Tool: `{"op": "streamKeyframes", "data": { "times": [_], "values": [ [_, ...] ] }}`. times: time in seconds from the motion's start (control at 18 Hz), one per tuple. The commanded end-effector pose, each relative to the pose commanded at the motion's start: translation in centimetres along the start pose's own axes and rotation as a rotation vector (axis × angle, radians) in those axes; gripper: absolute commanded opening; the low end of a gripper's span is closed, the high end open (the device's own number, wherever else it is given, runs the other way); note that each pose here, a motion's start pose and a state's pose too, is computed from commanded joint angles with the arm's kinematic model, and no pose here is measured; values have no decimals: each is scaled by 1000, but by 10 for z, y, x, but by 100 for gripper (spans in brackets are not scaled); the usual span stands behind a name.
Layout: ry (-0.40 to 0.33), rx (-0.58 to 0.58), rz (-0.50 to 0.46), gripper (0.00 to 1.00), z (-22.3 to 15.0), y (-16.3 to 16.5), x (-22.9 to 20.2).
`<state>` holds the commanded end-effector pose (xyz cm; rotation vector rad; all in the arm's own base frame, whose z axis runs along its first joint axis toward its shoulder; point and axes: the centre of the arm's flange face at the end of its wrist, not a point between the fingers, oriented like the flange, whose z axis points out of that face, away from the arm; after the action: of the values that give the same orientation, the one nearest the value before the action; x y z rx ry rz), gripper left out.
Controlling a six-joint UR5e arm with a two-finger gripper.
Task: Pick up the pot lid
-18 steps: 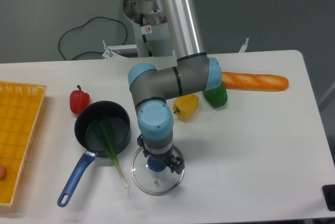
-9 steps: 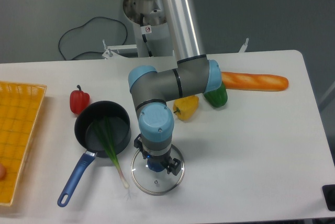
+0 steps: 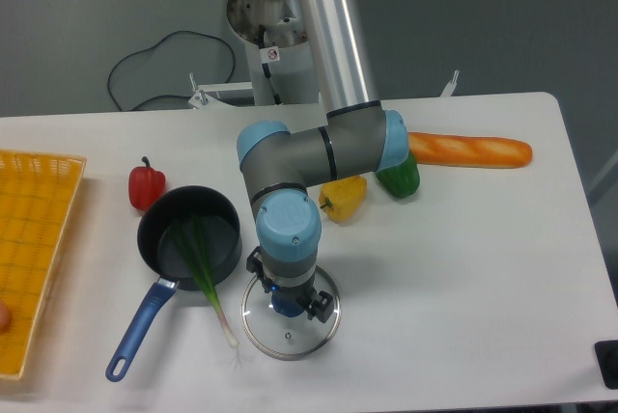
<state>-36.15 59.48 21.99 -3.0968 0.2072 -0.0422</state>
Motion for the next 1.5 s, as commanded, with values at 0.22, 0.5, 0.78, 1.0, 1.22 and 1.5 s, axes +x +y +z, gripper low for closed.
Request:
{"op": "streamKeyframes", "data": {
  "times": [0.22,0.5,0.78,1.0,1.22,1.5],
  "values": [
    [4,-3,0,100,2,1,1],
    [8,-9,-1,100,7,1,0],
    [8,-9,-1,100,8,1,0],
    [6,-5,-6,56,4,1,-1],
    [5,-4,-9,44,3,1,-2],
    [-5,4,-7,36,-4,2,-5]
  ]
}}
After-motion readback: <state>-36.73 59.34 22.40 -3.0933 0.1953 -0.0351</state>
